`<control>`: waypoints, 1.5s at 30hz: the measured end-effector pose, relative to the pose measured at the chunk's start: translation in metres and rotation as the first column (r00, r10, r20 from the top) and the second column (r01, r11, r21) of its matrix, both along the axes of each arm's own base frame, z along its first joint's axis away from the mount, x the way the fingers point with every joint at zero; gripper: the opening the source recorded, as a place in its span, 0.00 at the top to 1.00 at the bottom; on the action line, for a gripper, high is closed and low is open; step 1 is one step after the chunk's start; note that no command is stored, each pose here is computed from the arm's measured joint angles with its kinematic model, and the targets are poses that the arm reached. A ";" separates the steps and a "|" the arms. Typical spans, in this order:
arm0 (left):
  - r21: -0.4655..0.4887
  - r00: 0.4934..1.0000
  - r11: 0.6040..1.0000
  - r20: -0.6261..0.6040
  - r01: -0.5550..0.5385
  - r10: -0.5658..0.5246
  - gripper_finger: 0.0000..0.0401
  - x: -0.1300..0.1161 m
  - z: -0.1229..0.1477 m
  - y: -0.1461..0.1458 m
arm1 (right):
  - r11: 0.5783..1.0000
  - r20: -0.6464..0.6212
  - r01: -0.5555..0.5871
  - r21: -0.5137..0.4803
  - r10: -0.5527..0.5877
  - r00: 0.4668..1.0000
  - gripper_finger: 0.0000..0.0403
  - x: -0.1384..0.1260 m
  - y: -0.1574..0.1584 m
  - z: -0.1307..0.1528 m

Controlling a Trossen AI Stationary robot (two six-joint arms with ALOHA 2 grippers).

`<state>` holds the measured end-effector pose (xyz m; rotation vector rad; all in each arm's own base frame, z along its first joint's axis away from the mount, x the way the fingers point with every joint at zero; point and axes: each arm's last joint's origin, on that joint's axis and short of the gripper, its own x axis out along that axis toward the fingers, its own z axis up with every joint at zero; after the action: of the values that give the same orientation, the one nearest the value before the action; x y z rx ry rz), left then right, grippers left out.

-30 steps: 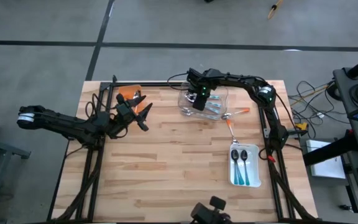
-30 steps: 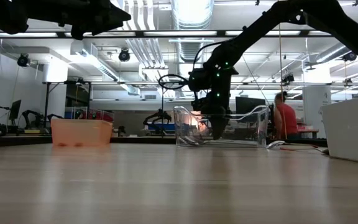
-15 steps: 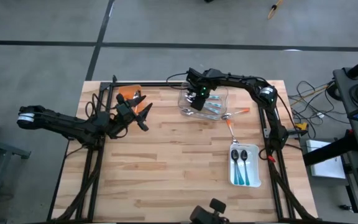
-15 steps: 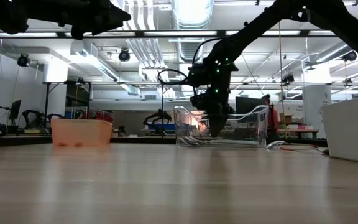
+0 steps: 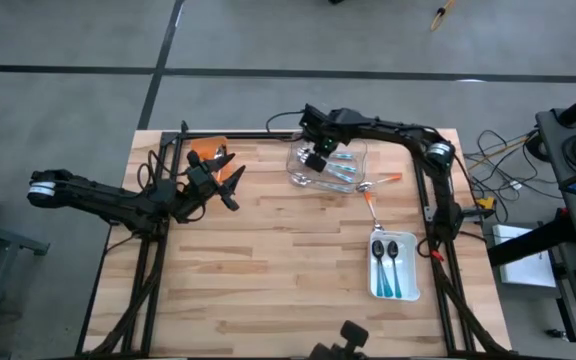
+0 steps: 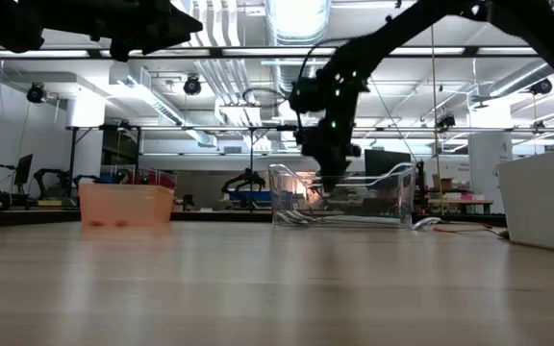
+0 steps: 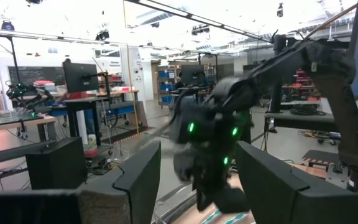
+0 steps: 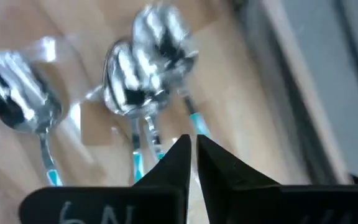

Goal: Sort silverware by color (type)
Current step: Adjust the transparent bin

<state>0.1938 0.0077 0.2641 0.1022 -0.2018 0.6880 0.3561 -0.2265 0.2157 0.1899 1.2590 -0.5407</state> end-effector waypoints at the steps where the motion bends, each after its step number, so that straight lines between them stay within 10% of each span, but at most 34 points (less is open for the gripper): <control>1: 0.000 1.000 1.000 0.000 0.000 0.000 0.53 0.000 0.000 0.000 | 1.000 0.021 0.002 -0.017 -0.001 1.000 0.97 0.000 0.004 0.009; 10: -0.002 1.000 1.000 0.000 0.002 -0.002 0.53 0.000 0.000 0.000 | 0.974 0.214 -0.182 0.138 0.150 0.965 0.98 0.001 0.081 0.071; 19: -0.005 1.000 1.000 0.003 0.006 -0.006 0.53 0.000 0.000 0.000 | 0.945 0.004 -0.181 0.272 0.187 0.982 0.98 -0.002 0.138 0.031; 30: -0.018 1.000 1.000 0.007 0.010 -0.010 0.53 0.000 -0.001 0.000 | 0.994 -0.263 0.009 0.104 0.019 0.965 0.98 -0.032 0.116 -0.006; 45: -0.018 1.000 1.000 0.008 0.010 -0.010 0.53 0.000 -0.001 0.000 | 0.995 -0.206 0.062 0.076 -0.045 0.978 0.98 -0.035 0.098 -0.003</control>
<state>0.1941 0.0075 0.2634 0.0810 -0.2030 0.6805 0.3207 -0.1282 0.2131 0.2425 1.4805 -0.5663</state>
